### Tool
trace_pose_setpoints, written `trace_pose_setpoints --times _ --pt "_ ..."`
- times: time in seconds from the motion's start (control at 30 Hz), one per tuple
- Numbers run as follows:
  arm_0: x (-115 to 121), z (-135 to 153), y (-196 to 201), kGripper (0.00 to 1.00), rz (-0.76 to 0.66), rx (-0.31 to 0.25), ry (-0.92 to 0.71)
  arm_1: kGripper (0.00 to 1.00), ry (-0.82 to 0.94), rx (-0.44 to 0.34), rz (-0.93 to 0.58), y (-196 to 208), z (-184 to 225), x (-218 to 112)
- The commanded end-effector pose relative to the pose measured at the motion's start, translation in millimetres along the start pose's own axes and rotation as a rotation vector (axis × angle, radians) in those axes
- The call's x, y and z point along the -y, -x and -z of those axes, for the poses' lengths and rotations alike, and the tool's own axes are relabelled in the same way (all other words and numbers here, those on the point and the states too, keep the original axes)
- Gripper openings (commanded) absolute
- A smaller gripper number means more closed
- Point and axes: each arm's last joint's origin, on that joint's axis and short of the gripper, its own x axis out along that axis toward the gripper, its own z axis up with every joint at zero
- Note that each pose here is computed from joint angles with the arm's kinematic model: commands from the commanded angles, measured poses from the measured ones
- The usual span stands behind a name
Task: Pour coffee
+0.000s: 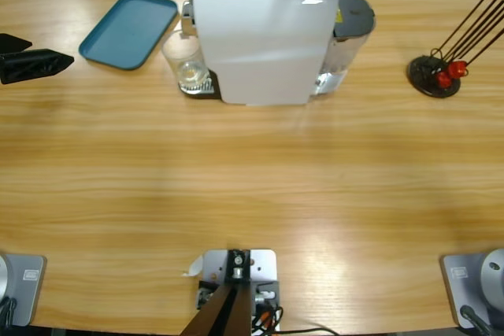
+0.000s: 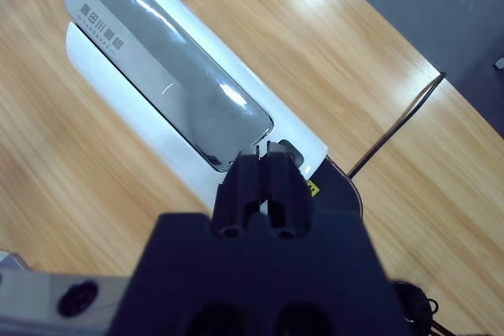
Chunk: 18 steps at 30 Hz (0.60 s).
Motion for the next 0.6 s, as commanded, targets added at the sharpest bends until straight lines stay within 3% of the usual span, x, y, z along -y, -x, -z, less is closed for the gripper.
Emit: trace_pose_setpoints --times 0.03,0.6 --pt "0.0 11.3 -3.3 0.977 -0.003 -0.029 -0.018 0.000 0.000 -0.083 0.006 -26.8 8.3 4.9" --pt "0.4 11.4 -4.3 0.978 -0.002 -0.033 -0.020 0.000 -0.014 -0.121 0.043 -34.2 15.1 12.9"
